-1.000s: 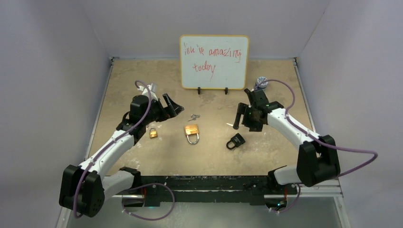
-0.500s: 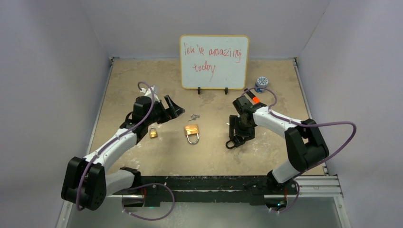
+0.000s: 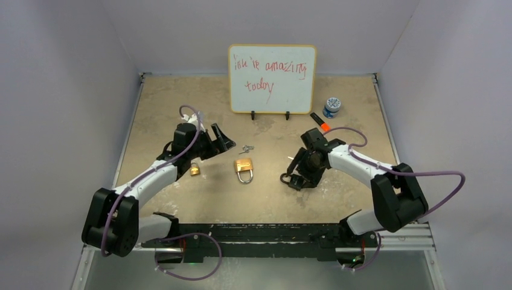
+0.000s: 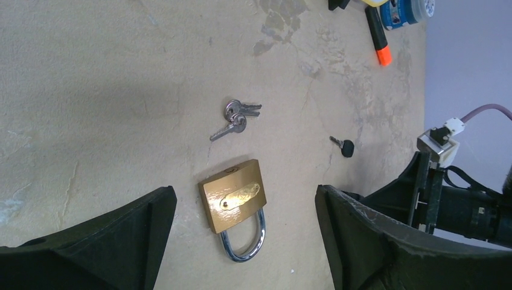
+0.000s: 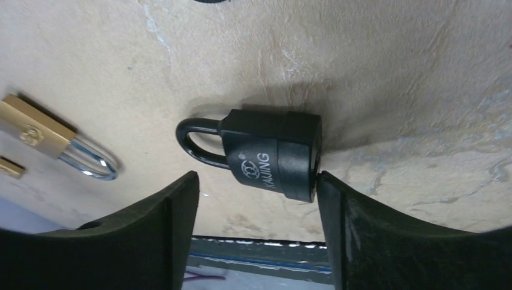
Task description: Unlock with the key
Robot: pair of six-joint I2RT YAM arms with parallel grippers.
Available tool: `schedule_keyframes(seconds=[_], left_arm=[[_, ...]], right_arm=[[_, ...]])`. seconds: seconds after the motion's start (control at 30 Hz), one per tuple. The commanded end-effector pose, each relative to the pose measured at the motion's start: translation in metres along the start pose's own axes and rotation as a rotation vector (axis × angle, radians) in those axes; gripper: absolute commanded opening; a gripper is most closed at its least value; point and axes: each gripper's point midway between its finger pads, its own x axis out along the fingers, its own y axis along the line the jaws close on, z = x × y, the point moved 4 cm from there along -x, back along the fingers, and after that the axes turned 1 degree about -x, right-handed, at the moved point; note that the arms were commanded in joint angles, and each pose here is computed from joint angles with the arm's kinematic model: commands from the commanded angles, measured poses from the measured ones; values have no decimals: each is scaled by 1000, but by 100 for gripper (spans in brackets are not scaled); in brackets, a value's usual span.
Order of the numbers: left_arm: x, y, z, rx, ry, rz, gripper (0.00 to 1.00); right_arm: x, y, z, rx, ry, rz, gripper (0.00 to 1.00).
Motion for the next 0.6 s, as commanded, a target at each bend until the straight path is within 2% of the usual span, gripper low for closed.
schedule_keyframes(seconds=[0.0,0.13,0.3,0.43,0.57], left_arm=[[6,0,0,22,2,-14,89],[8,-1,2,23,5,-10,88],[3,-5,8,33,-20,-11,88],[-2,-8,11,33,-40,-13,88],[-6,-10,12,23,-53,-13,88]], right_arm=[[-11,16,9,165,-57,25,77],[-21,6,20,83,-136,-69,81],[-38,0,40,-198,-241,-128,82],[-39,17,56,-475,-245,-103,77],[-20,23,73,-630,-192,-181,70]])
